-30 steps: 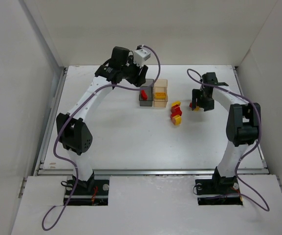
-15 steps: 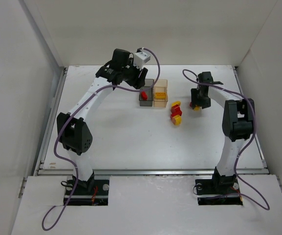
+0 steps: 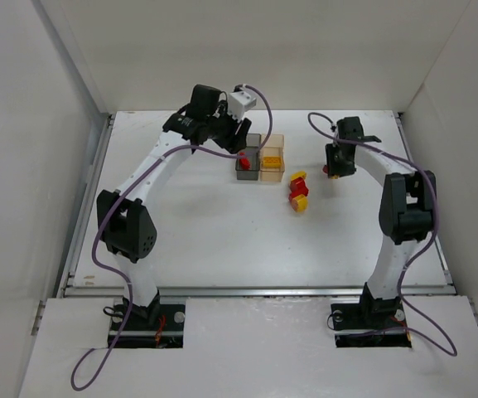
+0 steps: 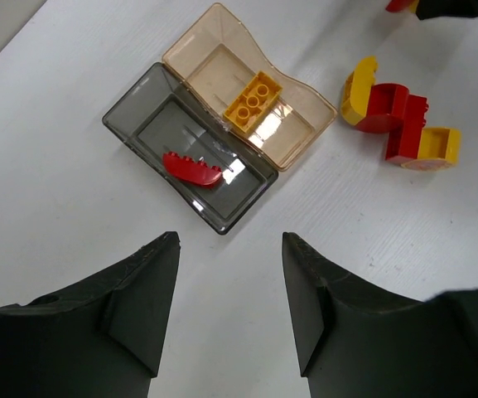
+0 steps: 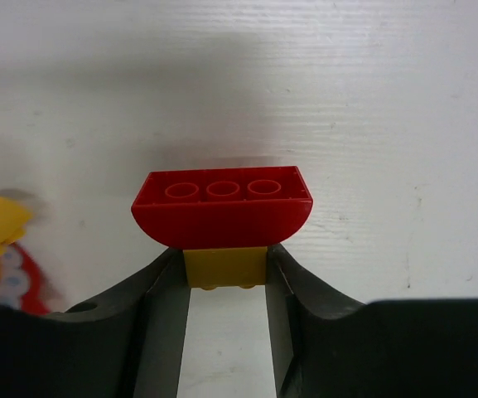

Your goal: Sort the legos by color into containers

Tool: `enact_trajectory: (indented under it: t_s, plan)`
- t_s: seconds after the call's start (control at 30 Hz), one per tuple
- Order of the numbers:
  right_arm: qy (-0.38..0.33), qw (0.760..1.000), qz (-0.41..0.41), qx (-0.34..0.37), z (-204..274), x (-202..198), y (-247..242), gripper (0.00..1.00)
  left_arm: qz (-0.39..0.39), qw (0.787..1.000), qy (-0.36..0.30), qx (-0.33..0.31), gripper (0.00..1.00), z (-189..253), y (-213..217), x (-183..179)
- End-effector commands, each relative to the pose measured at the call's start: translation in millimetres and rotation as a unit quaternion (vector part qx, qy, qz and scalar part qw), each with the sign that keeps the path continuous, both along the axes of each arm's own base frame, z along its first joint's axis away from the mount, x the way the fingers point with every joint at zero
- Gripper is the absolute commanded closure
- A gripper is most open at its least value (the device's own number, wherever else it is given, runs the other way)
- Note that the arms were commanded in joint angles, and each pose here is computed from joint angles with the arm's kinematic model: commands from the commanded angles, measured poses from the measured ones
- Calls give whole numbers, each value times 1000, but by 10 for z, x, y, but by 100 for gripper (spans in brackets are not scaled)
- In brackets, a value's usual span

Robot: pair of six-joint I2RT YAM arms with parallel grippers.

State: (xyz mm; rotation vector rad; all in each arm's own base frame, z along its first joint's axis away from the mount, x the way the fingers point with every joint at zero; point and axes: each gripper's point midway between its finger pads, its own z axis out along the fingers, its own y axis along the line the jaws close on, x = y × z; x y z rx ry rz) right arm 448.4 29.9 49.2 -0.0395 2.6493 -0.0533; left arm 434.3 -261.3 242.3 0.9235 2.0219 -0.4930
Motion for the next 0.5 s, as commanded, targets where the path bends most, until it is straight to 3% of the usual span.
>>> enact_trajectory:
  t_s: [0.0, 0.07, 0.1, 0.2, 0.23, 0.33, 0.37, 0.47]
  plan:
    - [-129, 989, 60, 36, 1025, 178, 298, 100, -66, 997, -33, -9, 50, 223, -57, -184]
    - [-162, 971, 141, 108, 1401, 93, 725, 100, -124, 992, -33, 7, 49, 195, -74, -336]
    - [-196, 955, 178, 136, 1747, 56, 865, 100, -191, 977, -81, 43, 47, 219, -101, -386]
    - [-225, 895, 311, 226, 2295, -213, 1435, 100, -297, 940, -135, 99, 43, 255, -37, -539]
    - [-228, 884, 330, 241, 2429, -310, 1530, 100, -339, 914, -181, 129, 42, 255, -22, -506]
    - [-221, 848, 386, 289, 2675, -504, 1834, 100, -376, 872, -262, 172, 37, 444, 84, -485]
    - [-207, 844, 394, 301, 2671, -571, 1892, 100, -402, 836, -317, 195, 37, 588, 130, -488]
    - [-193, 831, 408, 325, 2782, -709, 2076, 100, -429, 784, -386, 226, 34, 778, 181, -530]
